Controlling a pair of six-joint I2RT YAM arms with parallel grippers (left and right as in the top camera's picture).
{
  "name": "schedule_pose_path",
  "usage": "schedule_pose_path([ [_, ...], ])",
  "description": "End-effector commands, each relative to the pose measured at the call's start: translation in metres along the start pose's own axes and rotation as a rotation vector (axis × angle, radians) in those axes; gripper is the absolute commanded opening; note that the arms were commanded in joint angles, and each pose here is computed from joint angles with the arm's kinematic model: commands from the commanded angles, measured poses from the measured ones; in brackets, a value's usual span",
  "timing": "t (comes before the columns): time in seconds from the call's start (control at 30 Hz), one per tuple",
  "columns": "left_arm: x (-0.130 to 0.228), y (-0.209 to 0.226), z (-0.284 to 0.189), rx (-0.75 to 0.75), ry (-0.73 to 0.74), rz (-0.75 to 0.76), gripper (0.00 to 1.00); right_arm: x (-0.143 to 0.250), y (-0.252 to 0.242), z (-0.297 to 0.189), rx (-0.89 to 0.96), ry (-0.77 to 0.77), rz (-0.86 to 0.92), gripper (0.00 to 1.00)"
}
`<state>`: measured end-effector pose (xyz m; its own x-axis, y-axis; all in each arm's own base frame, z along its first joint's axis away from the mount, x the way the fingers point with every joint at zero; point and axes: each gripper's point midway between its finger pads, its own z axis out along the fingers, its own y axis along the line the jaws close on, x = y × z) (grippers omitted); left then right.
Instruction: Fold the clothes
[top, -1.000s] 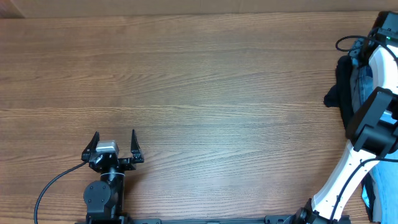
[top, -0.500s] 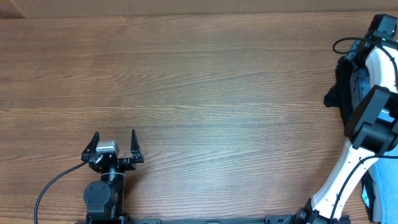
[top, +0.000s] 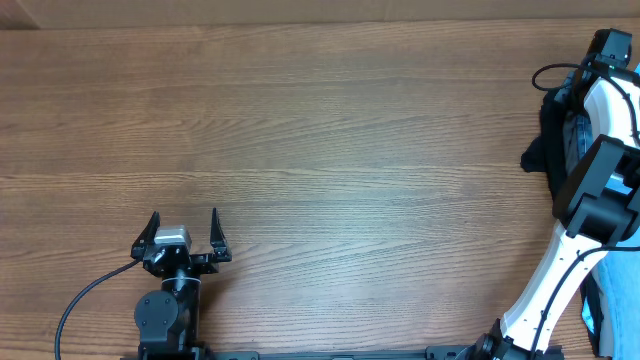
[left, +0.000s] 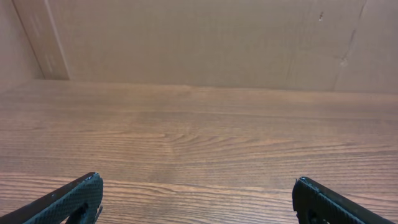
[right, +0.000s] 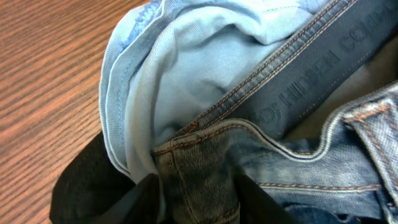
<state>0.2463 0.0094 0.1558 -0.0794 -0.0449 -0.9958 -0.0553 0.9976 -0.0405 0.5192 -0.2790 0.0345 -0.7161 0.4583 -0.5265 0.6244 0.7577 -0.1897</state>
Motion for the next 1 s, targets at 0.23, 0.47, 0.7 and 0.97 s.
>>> schedule_pose_path([
  [0.23,-0.001,0.000,0.000,-0.002,-0.009,0.023,1.00,-0.016,-0.011,-0.013,0.090,-0.047,0.005,0.04],
  [0.47,-0.001,0.000,0.000,-0.002,-0.009,0.023,1.00,-0.073,-0.022,-0.094,0.047,-0.211,0.113,0.04],
  [0.7,-0.001,0.000,0.000,-0.002,-0.009,0.023,1.00,-0.103,-0.029,-0.157,-0.028,-0.322,0.150,0.04],
  [0.97,-0.001,0.000,0.000,-0.002,-0.009,0.023,1.00,-0.115,-0.041,-0.199,-0.045,-0.385,0.195,0.04],
])
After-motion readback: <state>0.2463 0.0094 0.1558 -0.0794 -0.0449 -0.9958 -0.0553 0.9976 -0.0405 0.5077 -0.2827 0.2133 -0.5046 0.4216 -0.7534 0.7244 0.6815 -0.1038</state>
